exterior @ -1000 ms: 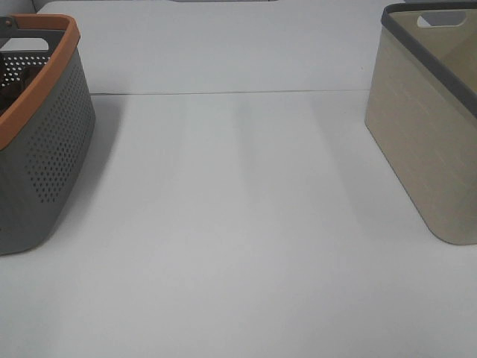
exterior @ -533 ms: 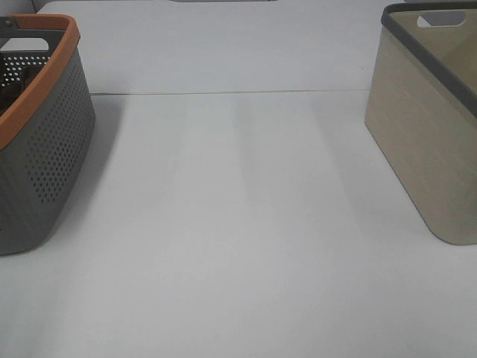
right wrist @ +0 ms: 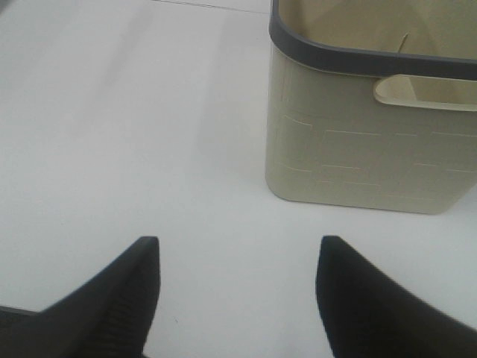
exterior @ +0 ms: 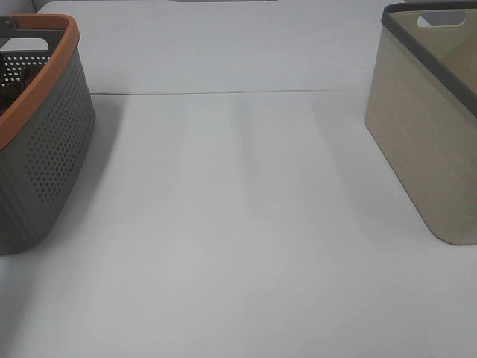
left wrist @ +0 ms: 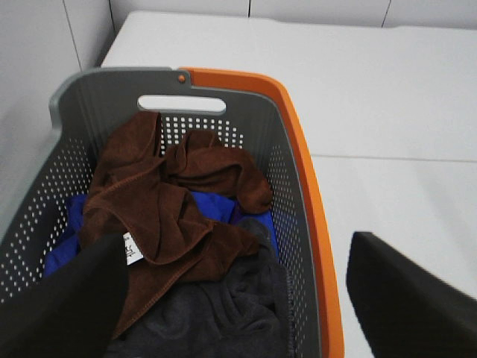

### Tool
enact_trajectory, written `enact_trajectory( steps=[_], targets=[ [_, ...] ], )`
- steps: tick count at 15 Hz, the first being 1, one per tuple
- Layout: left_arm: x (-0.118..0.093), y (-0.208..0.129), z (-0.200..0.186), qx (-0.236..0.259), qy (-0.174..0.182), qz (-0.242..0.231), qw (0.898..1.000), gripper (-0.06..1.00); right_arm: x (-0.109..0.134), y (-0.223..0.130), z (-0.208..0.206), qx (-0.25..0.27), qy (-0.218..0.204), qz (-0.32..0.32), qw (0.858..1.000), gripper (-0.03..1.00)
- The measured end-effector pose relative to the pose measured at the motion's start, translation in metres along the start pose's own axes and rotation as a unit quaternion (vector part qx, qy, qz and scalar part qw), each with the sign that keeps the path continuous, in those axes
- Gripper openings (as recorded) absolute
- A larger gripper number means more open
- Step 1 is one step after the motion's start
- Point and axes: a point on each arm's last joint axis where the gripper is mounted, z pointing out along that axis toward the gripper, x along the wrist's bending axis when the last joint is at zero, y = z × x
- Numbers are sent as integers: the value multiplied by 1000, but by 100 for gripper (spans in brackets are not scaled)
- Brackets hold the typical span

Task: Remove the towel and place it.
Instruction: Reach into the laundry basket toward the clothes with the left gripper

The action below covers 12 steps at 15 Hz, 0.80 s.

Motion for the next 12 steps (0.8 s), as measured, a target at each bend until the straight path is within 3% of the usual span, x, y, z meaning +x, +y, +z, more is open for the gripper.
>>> enact_trajectory(
  steps=[1,2,6,9,12],
  targets=[
    [-1,7,18,29,4,-6,1000,76,0,0,0,0,0,0,1000,60],
    [-2,19,52,100,13,-16,995,76,0,0,0,0,0,0,1000,60],
    [10,41,104,208,51,-52,975,76,0,0,0,0,0,0,1000,60],
    [43,55,123,266,98,-80,956,76,0,0,0,0,0,0,1000,60],
    [79,58,132,303,115,-122,938,76,0,0,0,0,0,0,1000,60]
  ],
)
